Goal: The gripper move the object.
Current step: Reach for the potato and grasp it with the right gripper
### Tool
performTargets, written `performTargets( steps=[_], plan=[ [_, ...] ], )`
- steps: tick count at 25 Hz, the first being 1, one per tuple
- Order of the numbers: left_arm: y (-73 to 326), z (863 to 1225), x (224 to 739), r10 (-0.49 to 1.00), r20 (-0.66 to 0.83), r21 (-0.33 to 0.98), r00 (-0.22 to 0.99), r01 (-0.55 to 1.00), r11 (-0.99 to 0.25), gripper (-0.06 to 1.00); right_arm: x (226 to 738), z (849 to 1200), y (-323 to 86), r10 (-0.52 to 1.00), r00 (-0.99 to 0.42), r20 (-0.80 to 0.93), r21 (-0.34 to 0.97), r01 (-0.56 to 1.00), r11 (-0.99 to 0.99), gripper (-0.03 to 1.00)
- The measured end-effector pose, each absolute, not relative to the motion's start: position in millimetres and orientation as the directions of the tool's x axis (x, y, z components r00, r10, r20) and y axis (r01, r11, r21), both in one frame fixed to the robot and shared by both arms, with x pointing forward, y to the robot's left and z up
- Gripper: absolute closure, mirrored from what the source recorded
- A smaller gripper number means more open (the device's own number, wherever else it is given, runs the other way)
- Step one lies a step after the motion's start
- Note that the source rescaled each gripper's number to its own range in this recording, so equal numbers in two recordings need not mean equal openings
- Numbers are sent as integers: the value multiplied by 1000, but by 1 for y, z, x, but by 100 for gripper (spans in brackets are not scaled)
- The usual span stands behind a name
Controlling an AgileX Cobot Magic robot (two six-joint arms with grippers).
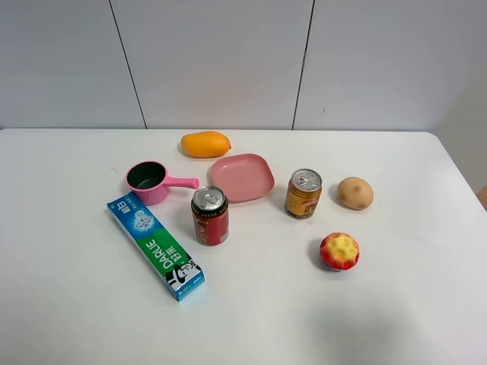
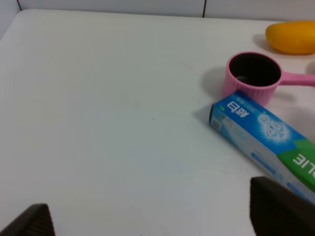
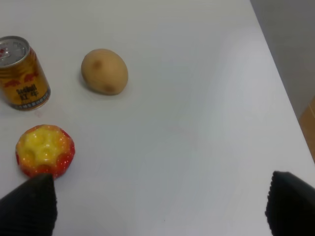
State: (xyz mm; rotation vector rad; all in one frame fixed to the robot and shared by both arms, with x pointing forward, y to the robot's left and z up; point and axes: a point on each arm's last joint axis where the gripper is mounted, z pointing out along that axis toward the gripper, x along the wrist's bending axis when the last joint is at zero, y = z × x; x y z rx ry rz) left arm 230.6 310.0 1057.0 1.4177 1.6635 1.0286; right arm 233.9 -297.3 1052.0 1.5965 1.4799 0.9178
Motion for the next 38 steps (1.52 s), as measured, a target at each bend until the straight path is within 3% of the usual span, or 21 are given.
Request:
performTargets(
  steps=[19,25,32,38],
  plan=[
    [310,1057,231,989,-20,902,-146,424,81,-6,234,1053,-297,996,82,33,892,448,-67,-2],
    [310,1057,231,989,-20,902,-146,424,81,-6,236,1095,-297,995,86,43,905,419,-75,-2],
    [310,1057,231,989,-20,902,-146,424,81,-6,298,1163,-302,998,54,-19,857,514,-12,-2],
    [310,1057,231,989,-20,902,-146,424,81,-6,396,1179,-310,998,13,-58,754,656,35,-2]
  ],
)
